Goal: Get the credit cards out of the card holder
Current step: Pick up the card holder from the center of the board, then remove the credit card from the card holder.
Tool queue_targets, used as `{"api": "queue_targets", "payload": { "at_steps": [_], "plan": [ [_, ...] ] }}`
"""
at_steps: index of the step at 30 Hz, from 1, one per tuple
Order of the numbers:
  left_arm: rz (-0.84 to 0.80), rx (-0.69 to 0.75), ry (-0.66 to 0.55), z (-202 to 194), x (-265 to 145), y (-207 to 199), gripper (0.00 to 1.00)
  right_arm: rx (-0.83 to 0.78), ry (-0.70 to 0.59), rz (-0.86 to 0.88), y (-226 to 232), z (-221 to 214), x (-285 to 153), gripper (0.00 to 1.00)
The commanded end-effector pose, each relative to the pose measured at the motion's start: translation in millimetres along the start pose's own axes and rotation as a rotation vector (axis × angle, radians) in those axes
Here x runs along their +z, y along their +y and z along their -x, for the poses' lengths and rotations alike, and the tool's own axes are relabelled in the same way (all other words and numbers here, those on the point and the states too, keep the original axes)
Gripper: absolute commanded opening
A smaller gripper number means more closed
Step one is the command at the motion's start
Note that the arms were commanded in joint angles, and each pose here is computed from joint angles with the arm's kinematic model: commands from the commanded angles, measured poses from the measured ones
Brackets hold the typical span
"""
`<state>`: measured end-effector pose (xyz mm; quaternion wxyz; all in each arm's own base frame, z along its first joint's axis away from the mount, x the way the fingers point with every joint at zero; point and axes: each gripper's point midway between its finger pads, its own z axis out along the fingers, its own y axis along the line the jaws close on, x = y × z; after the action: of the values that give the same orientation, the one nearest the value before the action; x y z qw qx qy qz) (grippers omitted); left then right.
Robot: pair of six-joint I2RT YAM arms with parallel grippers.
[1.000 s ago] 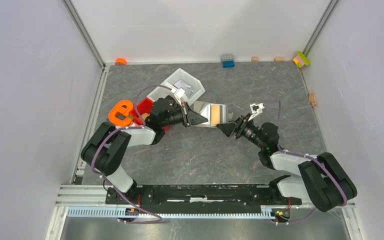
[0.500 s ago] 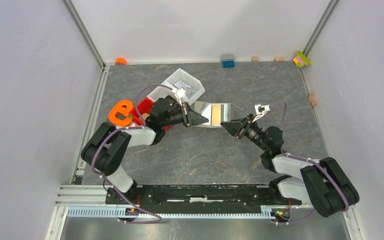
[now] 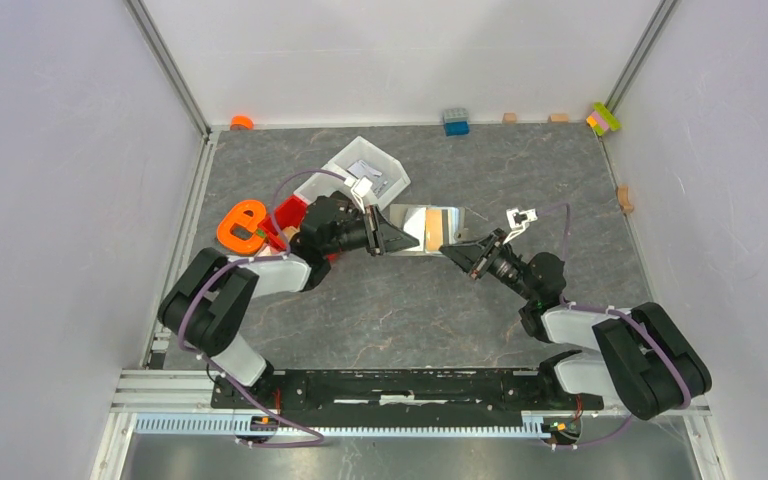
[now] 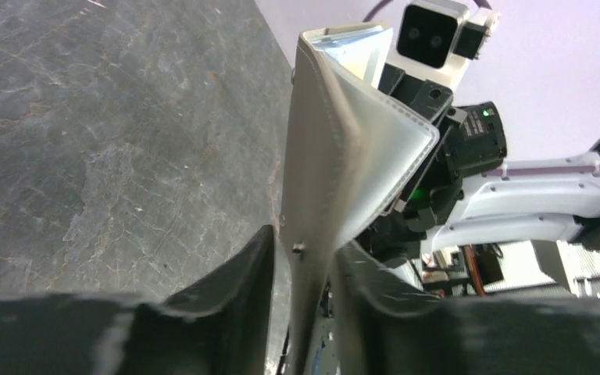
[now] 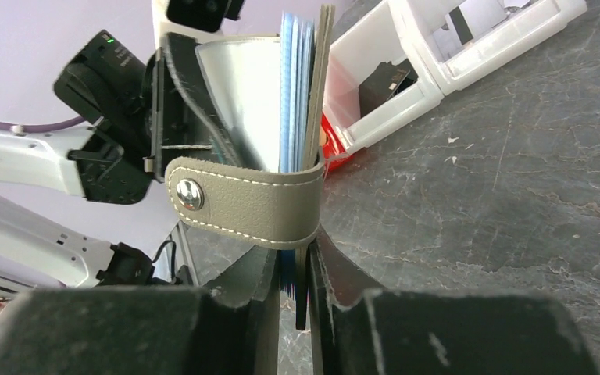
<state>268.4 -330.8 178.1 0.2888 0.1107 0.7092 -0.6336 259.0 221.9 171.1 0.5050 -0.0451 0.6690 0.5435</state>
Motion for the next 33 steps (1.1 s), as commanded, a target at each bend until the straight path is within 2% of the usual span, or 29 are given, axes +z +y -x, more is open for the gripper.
{"api": "queue_targets", "payload": {
  "at_steps": [1,3,6,17,22,23,27,30,33],
  "plan": [
    [0.151,0.107,-0.08,17.5,-10.6,7.2,0.46,-0.045,-0.047,0.012,4.0,12.7,-0.9,0.17],
    [0.309,0.127,-0.117,23.9,-23.6,26.0,0.54,-0.053,-0.051,-0.008,0.6,13.5,-2.0,0.15],
    [0.452,0.144,-0.163,30.0,-40.3,42.3,0.56,-0.062,-0.053,-0.012,0.5,14.6,-2.3,0.14],
    [0.592,0.114,-0.141,30.1,-47.7,65.5,0.47,-0.049,-0.057,-0.035,-4.6,14.2,-3.9,0.1],
    [0.579,0.126,-0.155,31.7,-49.4,60.7,0.46,-0.041,-0.052,-0.068,-12.0,13.3,-4.1,0.1],
    [0.578,0.124,-0.154,31.4,-49.2,60.4,0.46,-0.038,-0.041,-0.093,-17.8,11.6,-3.4,0.07],
    [0.541,0.146,-0.171,33.9,-49.4,50.5,0.49,-0.016,0.017,-0.222,-46.4,0.2,-2.8,0.06],
    [0.439,0.194,-0.197,35.1,-47.0,26.6,0.48,-0.014,0.044,-0.279,-58.6,-4.1,-3.3,0.06],
    [0.315,0.28,-0.189,31.1,-38.4,-5.9,0.42,-0.016,0.047,-0.283,-59.7,-4.5,-3.0,0.06]
  ]
}}
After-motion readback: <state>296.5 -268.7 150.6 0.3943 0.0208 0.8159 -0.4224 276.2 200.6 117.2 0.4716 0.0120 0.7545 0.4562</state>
